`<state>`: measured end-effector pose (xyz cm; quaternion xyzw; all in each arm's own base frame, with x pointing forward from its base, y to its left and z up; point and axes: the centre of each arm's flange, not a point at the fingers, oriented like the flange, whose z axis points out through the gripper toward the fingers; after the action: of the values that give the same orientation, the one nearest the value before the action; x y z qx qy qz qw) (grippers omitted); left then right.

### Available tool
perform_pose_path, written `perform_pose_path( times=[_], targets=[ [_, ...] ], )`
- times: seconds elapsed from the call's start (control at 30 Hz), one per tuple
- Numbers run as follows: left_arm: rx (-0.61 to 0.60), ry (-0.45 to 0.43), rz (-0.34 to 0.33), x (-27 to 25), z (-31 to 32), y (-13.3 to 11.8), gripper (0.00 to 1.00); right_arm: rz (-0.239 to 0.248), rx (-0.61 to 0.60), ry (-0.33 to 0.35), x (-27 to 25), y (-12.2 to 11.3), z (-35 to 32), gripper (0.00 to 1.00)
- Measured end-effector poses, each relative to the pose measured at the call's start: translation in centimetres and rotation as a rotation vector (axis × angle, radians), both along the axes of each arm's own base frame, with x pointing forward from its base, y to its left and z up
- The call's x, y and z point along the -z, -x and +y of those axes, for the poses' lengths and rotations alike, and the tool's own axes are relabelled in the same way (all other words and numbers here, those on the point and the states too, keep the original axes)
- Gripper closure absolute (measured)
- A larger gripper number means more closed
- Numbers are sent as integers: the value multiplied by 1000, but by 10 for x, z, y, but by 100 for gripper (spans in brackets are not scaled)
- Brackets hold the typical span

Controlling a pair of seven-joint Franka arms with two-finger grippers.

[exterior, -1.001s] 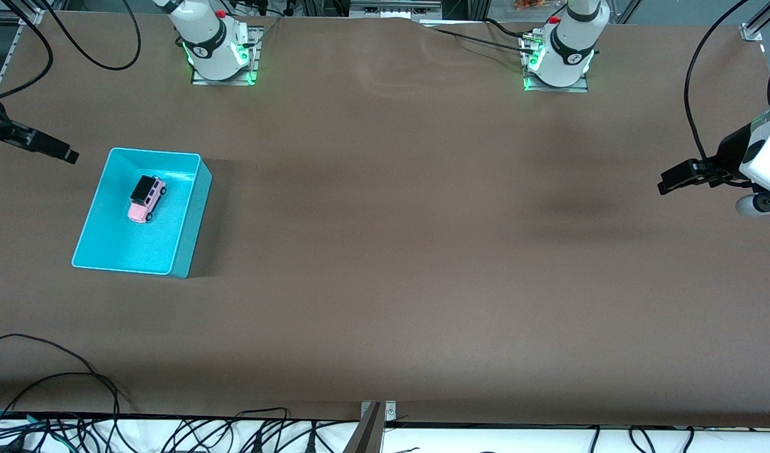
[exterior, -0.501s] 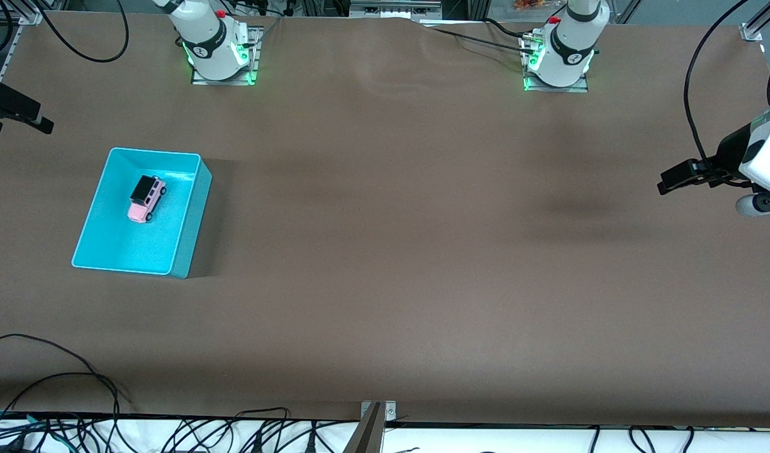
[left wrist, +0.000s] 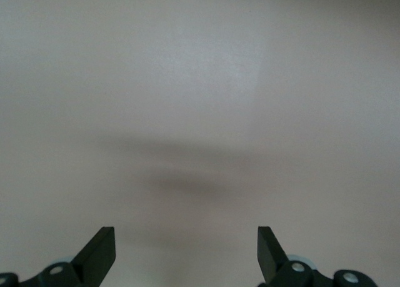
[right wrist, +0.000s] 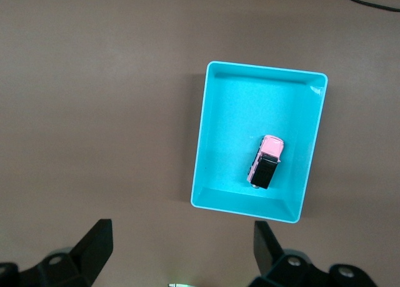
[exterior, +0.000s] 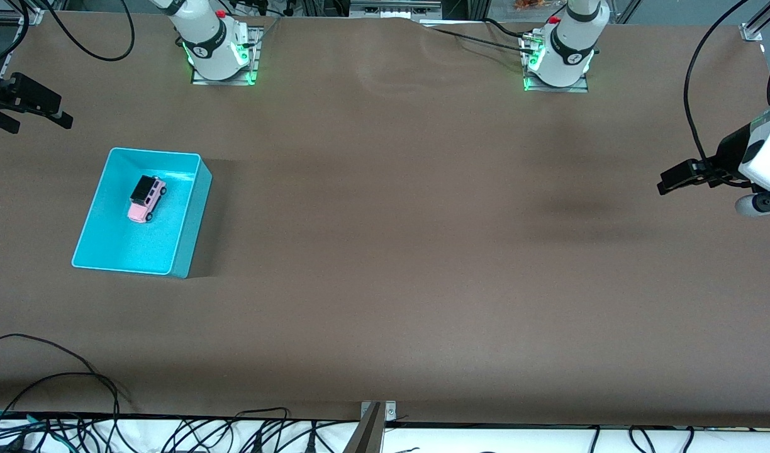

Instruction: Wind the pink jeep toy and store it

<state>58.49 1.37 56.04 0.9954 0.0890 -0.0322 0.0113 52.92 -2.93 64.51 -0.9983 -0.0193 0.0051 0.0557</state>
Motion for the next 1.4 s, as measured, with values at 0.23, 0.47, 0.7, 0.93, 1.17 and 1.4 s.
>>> perform_pose_path(
  times=[0.23,0.47,0.7,0.93,1.17,1.4],
  targets=[
    [0,0,0,0,0,0,0,2,-20,34,0,0,6,0],
    [0,0,1,0,0,0,0,3,-58,90,0,-1,22,0],
    [0,0,1,0,0,0,0,-3,-45,98,2,-3,14,0],
    [0,0,1,0,0,0,0,-31,-36,102,4,-9,7,0],
    [0,0,-2,0,0,0,0,-39,-36,102,10,-13,7,0],
    [0,0,-12,-1,0,-2,0,-58,-27,104,17,-18,4,0]
  ],
)
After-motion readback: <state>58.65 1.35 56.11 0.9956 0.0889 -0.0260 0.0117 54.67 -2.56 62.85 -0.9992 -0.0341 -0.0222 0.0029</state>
